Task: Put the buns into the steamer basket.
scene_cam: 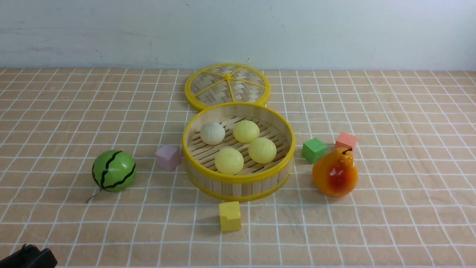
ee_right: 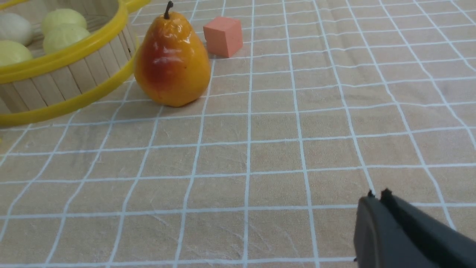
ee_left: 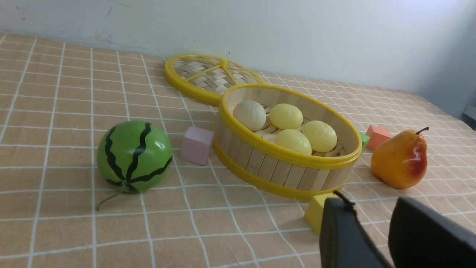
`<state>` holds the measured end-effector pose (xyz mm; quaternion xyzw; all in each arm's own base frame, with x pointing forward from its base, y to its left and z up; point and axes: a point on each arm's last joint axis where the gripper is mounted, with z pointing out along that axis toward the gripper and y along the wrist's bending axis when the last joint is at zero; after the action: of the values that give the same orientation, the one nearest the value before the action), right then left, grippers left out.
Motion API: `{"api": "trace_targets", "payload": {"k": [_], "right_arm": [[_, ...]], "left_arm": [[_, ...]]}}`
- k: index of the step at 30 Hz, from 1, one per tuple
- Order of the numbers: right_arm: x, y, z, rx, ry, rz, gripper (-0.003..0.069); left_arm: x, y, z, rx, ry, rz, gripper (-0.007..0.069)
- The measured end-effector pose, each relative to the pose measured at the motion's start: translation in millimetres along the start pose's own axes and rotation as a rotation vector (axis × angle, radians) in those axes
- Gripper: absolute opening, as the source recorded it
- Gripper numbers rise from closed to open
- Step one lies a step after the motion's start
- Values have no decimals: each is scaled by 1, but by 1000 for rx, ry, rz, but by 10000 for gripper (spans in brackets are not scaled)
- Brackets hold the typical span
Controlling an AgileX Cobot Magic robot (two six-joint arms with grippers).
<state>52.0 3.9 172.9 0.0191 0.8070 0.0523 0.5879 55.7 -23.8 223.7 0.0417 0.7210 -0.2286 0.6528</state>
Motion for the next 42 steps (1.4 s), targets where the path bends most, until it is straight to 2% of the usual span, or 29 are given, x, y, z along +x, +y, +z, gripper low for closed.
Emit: {"api": "trace_targets", "payload": {"k": [30, 33, 42], "right_arm": [[0, 0, 0, 1, 0, 0, 32], [0, 0, 0, 0, 0, 0, 33], [0, 0, 0, 0, 0, 0, 39]], "left_arm": [[0, 0, 0, -2, -1, 0, 200], [0, 3, 0, -52, -5, 6, 200], [1, 20, -5, -339, -36, -17, 207]]}}
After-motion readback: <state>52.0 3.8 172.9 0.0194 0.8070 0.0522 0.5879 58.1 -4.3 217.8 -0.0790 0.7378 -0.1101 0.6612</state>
